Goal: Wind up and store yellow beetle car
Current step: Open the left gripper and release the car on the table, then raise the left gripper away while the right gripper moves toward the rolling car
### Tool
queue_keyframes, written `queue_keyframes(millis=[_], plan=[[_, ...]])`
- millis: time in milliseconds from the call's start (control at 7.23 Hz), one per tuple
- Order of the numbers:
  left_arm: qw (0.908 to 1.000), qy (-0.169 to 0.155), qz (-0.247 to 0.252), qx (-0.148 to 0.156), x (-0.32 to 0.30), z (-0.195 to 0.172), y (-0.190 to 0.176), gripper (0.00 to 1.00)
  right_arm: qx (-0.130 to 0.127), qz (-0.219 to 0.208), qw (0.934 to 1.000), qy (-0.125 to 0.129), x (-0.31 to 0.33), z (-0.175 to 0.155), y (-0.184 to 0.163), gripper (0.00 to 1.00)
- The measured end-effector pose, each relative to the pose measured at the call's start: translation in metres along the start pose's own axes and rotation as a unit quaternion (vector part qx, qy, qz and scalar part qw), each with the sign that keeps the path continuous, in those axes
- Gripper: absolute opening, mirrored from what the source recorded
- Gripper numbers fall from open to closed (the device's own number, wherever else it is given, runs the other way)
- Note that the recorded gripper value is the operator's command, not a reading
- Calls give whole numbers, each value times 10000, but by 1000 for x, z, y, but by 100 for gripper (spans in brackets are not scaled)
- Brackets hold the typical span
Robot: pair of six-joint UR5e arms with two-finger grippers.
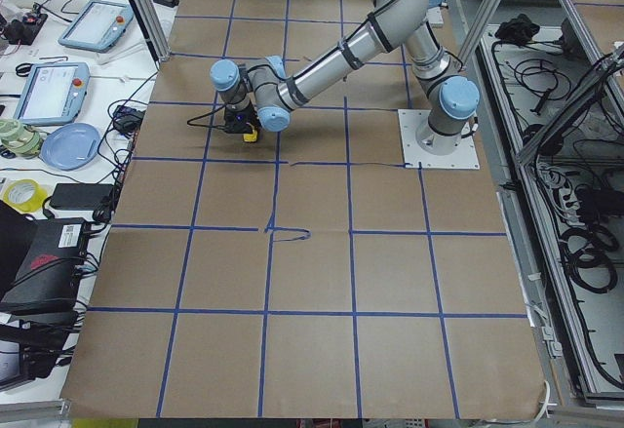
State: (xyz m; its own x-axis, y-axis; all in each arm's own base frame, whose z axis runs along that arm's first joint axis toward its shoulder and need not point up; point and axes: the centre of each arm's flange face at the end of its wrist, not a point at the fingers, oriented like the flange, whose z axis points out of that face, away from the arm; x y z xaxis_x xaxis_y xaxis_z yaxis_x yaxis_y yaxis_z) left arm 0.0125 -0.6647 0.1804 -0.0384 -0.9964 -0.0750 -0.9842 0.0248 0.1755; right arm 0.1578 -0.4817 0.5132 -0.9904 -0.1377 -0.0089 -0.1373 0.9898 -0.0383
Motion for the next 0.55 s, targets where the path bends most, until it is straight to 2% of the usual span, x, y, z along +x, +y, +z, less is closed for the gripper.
queue_keyframes(millis=[277, 553], plan=[[9999, 123, -5, 65, 0, -15, 6, 88, 0, 0, 10000, 0, 0, 0, 0, 100], [9989, 397, 170, 166, -2, -51, 24, 88, 1, 0, 10000, 0, 0, 0, 0, 100]])
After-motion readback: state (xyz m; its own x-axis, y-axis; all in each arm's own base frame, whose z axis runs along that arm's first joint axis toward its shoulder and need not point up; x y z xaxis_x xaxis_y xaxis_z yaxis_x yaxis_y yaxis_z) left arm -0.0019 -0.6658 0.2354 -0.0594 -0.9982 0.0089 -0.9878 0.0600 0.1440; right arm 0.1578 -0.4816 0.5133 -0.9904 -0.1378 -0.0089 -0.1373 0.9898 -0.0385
